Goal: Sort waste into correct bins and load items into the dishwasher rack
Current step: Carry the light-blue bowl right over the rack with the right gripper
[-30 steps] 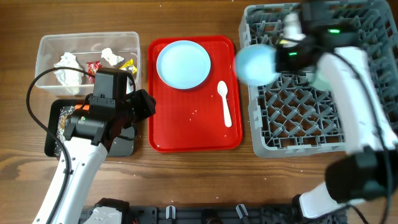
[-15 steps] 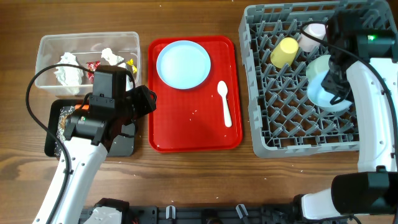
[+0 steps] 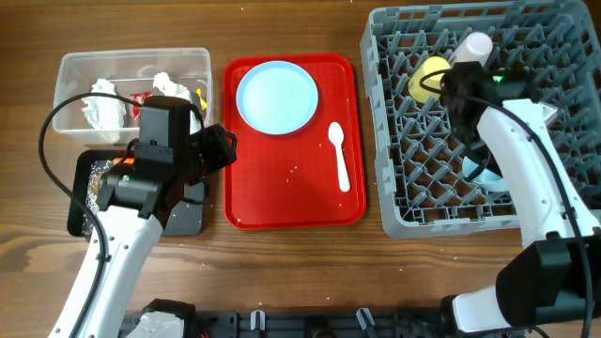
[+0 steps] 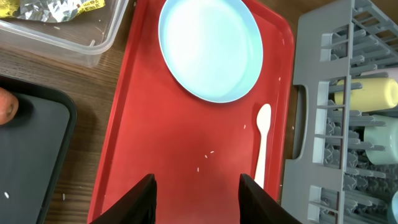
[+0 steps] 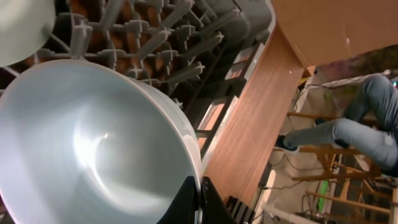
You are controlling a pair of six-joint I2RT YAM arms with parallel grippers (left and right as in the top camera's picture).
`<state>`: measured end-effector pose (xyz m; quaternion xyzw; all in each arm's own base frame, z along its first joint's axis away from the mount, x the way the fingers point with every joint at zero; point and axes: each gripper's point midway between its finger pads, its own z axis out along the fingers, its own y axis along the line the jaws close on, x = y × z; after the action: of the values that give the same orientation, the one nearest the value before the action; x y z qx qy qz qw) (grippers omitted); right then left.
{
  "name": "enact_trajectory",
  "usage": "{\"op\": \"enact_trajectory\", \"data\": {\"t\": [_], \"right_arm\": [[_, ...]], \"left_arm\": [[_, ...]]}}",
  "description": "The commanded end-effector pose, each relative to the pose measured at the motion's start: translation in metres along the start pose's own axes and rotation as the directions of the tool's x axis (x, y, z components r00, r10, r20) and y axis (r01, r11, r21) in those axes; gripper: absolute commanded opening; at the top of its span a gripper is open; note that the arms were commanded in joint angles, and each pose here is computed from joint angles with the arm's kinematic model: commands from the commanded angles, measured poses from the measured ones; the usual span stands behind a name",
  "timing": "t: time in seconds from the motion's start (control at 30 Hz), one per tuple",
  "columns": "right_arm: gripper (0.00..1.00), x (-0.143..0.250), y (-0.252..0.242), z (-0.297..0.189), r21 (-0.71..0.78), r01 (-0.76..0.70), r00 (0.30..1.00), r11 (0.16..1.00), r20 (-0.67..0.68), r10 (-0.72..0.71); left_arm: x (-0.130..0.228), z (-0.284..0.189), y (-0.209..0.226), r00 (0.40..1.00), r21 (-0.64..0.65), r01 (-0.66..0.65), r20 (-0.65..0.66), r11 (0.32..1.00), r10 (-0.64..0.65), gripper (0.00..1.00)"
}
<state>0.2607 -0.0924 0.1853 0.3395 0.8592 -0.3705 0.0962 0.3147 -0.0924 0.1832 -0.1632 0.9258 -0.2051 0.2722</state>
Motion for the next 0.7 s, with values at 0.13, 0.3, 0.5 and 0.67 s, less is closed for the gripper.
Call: {"op": "enact_trajectory", "data": {"t": [0.13,0.3,0.5,0.67], "right_arm": [[0.04,0.005,0.012,-0.022,0.024,0.094,0.986,0.995,0.133,-0.097],[0.04,-0.008,0.013,-0.026,0.066,0.214,0.955,0.975,0.197,-0.223],[0.04,-0.003,0.033,-0.020,0.052,0.415,0.894,0.908,0.161,-0.418],[0.04,-0.012,0.039,-0.011,0.173,0.479,0.848,0.861,0.160,-0.505]], "left_arm": [[-0.005,0.003,-0.001,1.000,-0.010,-0.011,0.003,1.000,0.011,0.38],[-0.007,0.003,-0.002,1.000,-0.005,-0.012,0.011,1.000,0.012,0.36],[-0.009,0.003,-0.003,1.000,0.000,-0.013,0.019,1.000,0.013,0.36],[-0.009,0.003,-0.003,1.000,0.000,-0.014,0.019,1.000,0.014,0.36]]}}
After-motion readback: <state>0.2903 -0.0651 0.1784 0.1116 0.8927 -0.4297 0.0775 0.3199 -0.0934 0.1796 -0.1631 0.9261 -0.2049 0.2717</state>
